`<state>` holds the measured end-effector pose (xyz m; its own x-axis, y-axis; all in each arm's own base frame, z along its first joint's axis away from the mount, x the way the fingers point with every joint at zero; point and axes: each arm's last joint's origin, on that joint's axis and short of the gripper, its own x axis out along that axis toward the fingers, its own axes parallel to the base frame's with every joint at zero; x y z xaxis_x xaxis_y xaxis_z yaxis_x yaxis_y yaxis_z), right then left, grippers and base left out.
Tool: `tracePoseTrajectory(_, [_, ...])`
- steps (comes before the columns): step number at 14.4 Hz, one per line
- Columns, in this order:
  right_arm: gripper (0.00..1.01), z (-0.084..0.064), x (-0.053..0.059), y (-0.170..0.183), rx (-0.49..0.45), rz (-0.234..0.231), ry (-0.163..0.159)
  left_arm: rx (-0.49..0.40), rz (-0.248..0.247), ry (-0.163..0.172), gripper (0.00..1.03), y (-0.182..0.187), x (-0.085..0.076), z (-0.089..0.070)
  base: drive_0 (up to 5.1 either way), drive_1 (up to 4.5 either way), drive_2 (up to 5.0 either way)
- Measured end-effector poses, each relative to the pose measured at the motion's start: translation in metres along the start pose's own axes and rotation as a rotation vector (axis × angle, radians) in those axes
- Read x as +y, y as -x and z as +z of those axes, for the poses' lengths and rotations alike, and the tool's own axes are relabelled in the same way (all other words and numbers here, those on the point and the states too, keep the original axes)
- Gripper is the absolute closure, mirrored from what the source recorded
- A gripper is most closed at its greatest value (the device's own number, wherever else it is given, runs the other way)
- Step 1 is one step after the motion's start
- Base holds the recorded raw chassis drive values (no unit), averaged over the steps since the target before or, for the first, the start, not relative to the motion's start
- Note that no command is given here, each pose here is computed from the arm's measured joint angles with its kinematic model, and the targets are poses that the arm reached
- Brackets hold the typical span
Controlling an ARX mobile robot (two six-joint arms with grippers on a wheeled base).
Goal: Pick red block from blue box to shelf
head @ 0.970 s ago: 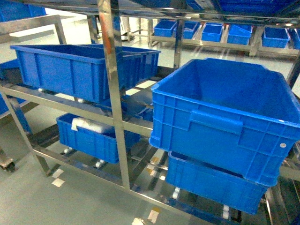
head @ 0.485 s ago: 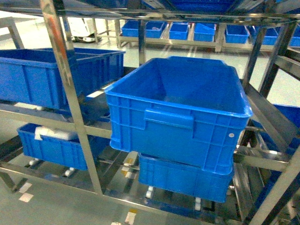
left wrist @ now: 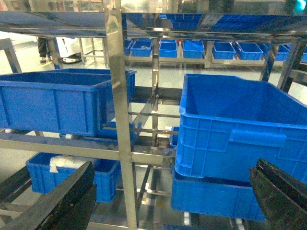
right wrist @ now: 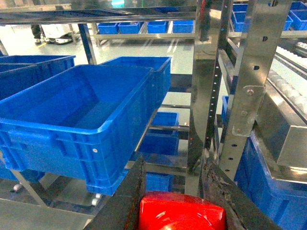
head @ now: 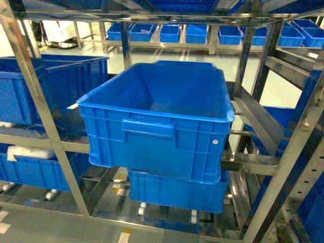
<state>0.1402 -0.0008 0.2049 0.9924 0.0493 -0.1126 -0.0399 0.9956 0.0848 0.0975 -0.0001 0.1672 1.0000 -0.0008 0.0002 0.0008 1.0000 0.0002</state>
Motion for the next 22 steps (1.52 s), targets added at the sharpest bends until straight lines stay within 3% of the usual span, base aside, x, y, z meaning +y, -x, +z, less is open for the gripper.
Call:
tracePoseTrajectory(9, [0.73,-0.0003,0.0,-0.0002,0.003,0.002,-0.001,0.0,0.001,0.0,0.05,0.0,0.0001,0.0,0.3,0.29,0.3])
tracePoseTrajectory(16, [0.73,-0.0006,0.0,-0.0002,0.006,0.003,0.0,0.001,0.001,0.0,0.05,0.0,0.0001,-0.0001,-4.8,2.81,2.3])
tracePoseTrajectory(22, [0.73,-0.0001,0.0001,0.0,0.001,0.004,0.0,0.0,0.002,0.0,0.05,0.0,0.0001,0.0,0.1,2.48,-2.3])
